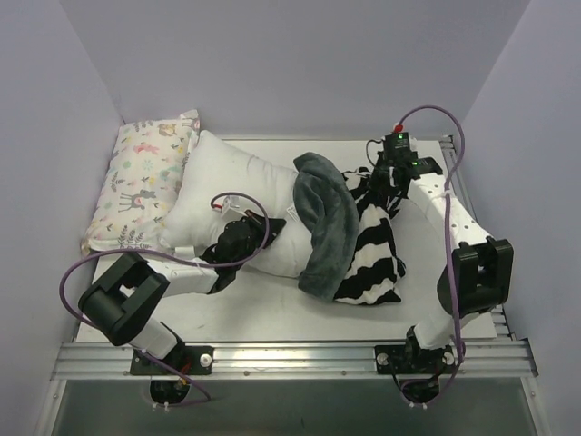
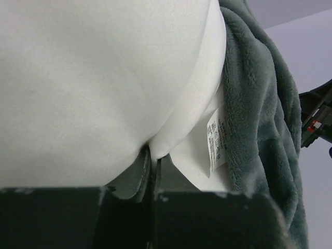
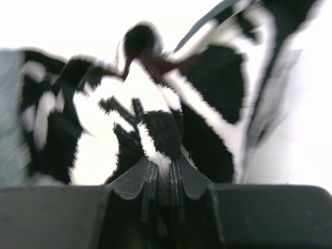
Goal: Remove the pillowcase from the pillow
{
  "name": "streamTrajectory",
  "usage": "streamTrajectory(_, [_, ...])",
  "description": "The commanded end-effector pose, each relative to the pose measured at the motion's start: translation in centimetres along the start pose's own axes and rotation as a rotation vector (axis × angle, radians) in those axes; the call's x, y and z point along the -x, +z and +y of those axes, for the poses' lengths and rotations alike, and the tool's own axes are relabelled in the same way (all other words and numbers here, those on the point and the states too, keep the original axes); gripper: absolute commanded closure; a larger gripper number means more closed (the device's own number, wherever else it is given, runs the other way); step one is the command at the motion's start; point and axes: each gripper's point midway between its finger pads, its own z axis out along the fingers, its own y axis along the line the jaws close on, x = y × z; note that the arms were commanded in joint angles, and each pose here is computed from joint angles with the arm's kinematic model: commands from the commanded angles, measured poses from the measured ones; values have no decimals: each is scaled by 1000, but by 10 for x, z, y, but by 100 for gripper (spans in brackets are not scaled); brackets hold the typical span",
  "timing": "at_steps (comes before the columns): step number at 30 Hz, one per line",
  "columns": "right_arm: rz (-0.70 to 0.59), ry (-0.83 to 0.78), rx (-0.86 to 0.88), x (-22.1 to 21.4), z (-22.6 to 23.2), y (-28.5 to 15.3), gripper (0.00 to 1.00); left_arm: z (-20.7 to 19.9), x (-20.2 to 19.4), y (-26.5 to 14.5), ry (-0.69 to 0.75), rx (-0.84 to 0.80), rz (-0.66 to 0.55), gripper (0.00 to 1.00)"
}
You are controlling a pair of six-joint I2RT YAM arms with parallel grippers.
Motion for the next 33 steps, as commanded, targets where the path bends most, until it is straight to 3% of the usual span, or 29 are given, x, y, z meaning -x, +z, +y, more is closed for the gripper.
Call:
streamTrajectory(1, [-98, 150, -192, 30, -78, -19, 100, 163, -77, -71, 126, 504, 358, 100])
streamTrajectory(5, [-167, 385, -243, 50, -141, -39, 100, 163, -73, -78, 118, 495, 356, 100])
streamTrajectory(7, [-186, 434, -224, 53, -148, -44, 100, 162, -71, -80, 121, 490, 351, 100])
streamTrajectory(14, [-250, 429, -171, 68, -141, -71, 100, 147, -60, -82, 128, 450, 332, 100])
streamTrajectory(16, [-184, 353, -22, 63, -106, -69, 96, 143, -58, -83, 146, 436, 331, 100])
streamTrajectory(20, [-134, 115, -15, 30, -62, -72, 83, 122, -52, -81, 181, 382, 334, 100])
streamTrajectory(23, [-108, 43, 44, 6, -39, -72, 83, 102, -44, -84, 209, 325, 327, 100])
streamTrajectory(24, [-105, 31, 50, 2, -35, -73, 90, 99, -43, -88, 230, 322, 343, 100])
streamTrajectory(26, [-109, -24, 128, -7, -15, -77, 94, 64, -28, -87, 246, 252, 310, 100])
streamTrajectory(29, [-178, -70, 236, -6, 12, -97, 98, 19, 1, -95, 265, 194, 240, 80])
streamTrajectory(30, [-205, -76, 246, -3, 17, -104, 100, 9, 10, -98, 274, 190, 213, 62])
streamTrajectory(32, [-257, -110, 278, 4, 29, -121, 100, -25, 33, -100, 278, 144, 148, 44])
streamTrajectory(33, [-299, -110, 291, 16, 35, -134, 100, -57, 55, -100, 291, 104, 87, 30])
